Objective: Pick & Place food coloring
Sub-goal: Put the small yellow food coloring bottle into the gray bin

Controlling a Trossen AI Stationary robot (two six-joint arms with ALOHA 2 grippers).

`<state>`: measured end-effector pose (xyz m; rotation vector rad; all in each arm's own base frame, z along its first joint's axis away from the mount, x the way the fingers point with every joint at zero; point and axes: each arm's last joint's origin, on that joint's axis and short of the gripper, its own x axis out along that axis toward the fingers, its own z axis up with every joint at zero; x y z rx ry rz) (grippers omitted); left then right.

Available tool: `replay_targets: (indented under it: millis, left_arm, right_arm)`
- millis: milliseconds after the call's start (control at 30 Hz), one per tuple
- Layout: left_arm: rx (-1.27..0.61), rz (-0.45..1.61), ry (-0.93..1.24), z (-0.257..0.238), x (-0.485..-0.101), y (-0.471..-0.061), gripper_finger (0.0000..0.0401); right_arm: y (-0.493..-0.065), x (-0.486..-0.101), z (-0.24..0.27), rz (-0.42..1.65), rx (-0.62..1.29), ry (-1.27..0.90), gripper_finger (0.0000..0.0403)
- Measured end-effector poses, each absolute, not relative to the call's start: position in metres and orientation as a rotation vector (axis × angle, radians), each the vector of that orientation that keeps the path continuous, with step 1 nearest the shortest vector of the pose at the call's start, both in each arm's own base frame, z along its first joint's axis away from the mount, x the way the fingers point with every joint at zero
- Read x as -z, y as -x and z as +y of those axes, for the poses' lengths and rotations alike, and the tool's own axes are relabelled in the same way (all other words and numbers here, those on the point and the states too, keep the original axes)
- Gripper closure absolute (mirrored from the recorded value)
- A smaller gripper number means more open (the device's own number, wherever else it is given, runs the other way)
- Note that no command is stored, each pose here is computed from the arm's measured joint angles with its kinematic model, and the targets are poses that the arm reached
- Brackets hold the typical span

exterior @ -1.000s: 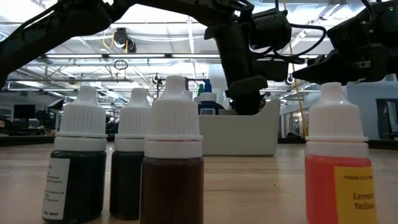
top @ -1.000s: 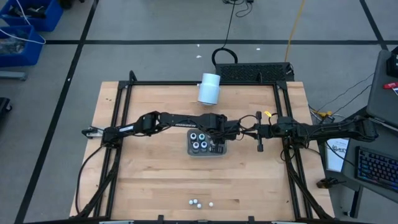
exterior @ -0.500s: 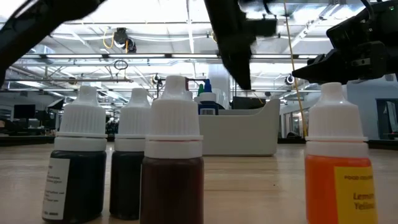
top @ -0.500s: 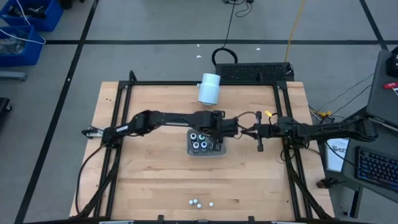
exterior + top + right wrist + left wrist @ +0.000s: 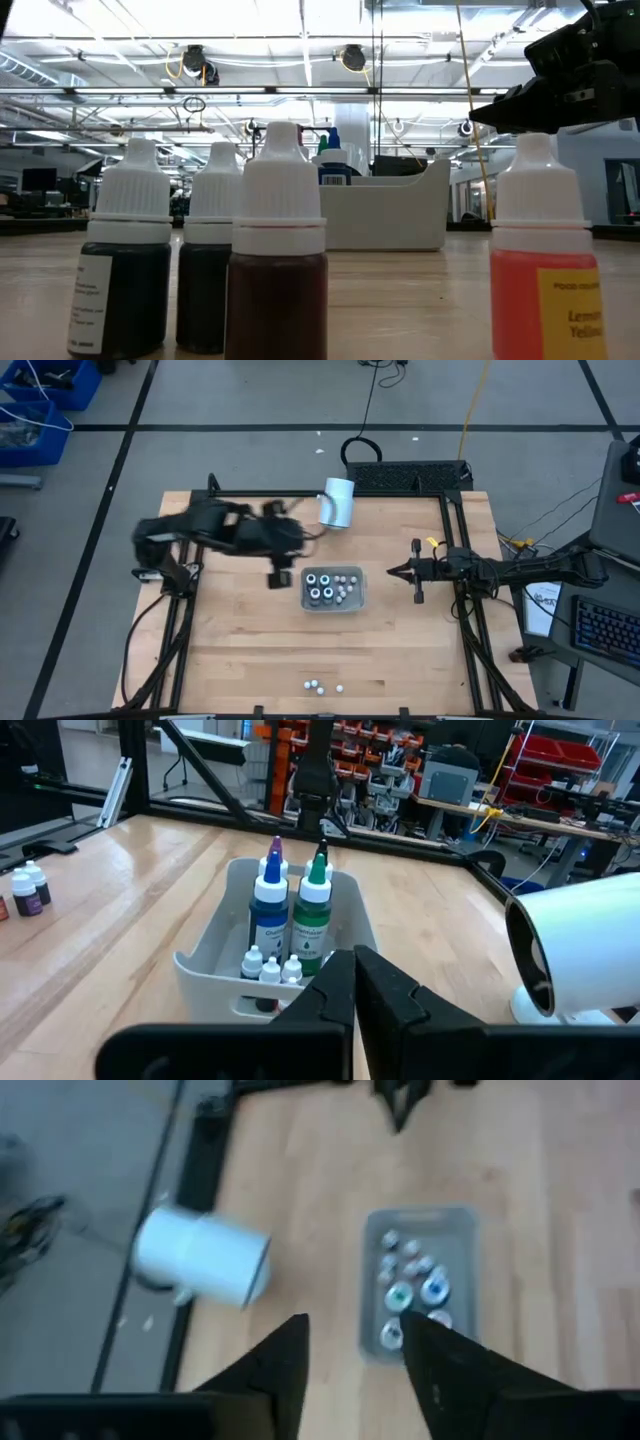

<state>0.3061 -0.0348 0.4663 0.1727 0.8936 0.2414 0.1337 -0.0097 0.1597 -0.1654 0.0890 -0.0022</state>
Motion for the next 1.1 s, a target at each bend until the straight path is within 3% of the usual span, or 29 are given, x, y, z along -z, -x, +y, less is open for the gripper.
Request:
replay_targets:
  millis: [167, 300, 500, 767, 1100]
  left_arm:
    - [-0.318, 0.909, -0.152, -0.032, -0.472, -0.262, 0.0320]
    - [-0.345, 0.912, -0.185, -0.033, -0.455, -0.232, 0.0390]
    - [-0.322, 0.855, -0.136, -0.035, -0.393, -0.198, 0.0396]
    - [-0.193, 0.541, -0.016, -0.044, -0.313, -0.158, 0.0397]
    - [-0.157, 0.193, -0.142, -0.046, -0.219, -0.144, 0.0398]
  right_arm:
    - [-0.134, -0.161, -0.010, 0.076, 0.002, 0.159, 0.0403]
    - [-0.134, -0.161, -0.010, 0.075, 0.003, 0.159, 0.0403]
    - [-0.134, -0.164, -0.010, 0.048, 0.006, 0.114, 0.0403]
    - [-0.134, -0.164, -0.010, 0.047, 0.005, 0.082, 0.0403]
    - [-0.134, -0.166, -0.010, 0.021, 0.007, 0.085, 0.0403]
